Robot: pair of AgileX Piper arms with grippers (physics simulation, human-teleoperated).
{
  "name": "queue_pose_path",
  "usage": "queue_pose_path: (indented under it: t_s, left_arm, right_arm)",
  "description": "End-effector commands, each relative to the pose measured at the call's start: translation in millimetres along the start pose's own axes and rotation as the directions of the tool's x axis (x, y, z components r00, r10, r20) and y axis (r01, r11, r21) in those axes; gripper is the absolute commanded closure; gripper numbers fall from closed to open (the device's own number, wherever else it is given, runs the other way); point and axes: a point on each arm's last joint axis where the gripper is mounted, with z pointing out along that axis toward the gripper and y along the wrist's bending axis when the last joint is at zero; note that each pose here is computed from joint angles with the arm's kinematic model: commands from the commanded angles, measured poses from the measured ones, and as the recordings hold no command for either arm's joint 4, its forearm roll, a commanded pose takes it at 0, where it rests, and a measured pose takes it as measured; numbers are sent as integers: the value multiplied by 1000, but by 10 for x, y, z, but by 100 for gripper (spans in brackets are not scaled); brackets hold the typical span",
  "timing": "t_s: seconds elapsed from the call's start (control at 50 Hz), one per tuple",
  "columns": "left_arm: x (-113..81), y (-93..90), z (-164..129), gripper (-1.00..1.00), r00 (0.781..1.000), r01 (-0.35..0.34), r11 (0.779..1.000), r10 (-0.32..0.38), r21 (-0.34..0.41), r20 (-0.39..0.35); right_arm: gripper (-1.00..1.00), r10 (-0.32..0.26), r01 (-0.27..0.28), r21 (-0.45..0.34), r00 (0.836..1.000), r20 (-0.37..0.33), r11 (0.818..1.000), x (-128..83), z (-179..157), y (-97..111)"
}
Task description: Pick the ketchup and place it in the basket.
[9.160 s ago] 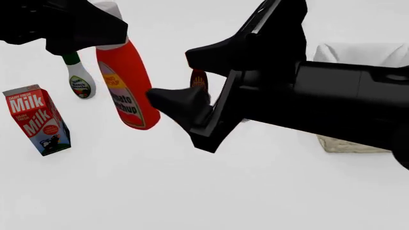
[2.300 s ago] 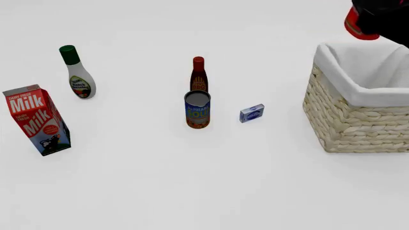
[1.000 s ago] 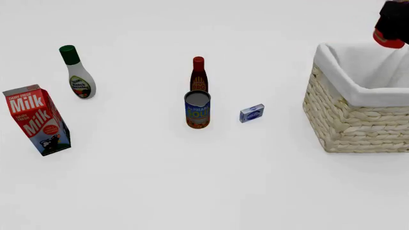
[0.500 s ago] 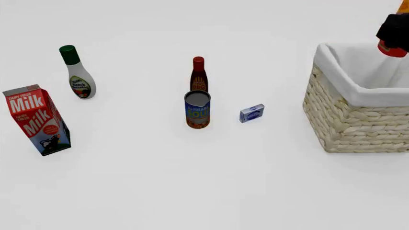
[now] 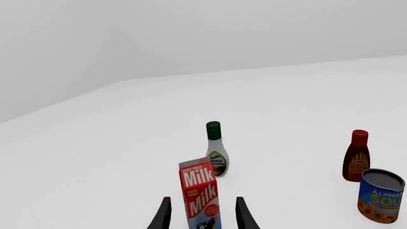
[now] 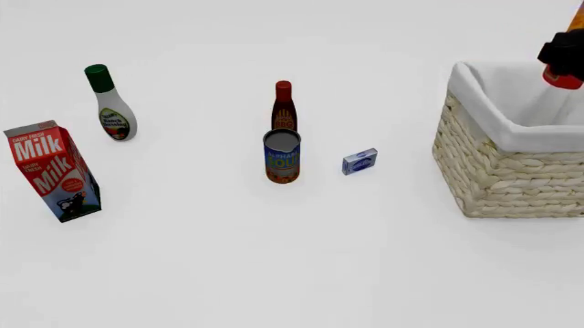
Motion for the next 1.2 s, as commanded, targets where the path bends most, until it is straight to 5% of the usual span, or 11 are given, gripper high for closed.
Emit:
queue_pose_path:
  t_s: [0.02, 1.2]
  left_arm:
    - [2, 0, 0, -100, 1000, 2, 1000, -2, -1, -1]
    - [-2, 1, 0, -100, 1000, 8, 1000, -8, -2, 4]
  right_arm:
    - [100, 14, -14, 16, 1000, -10, 1000, 12, 94, -48]
    - [100, 7, -1, 60, 995, -102, 998, 348, 425, -203]
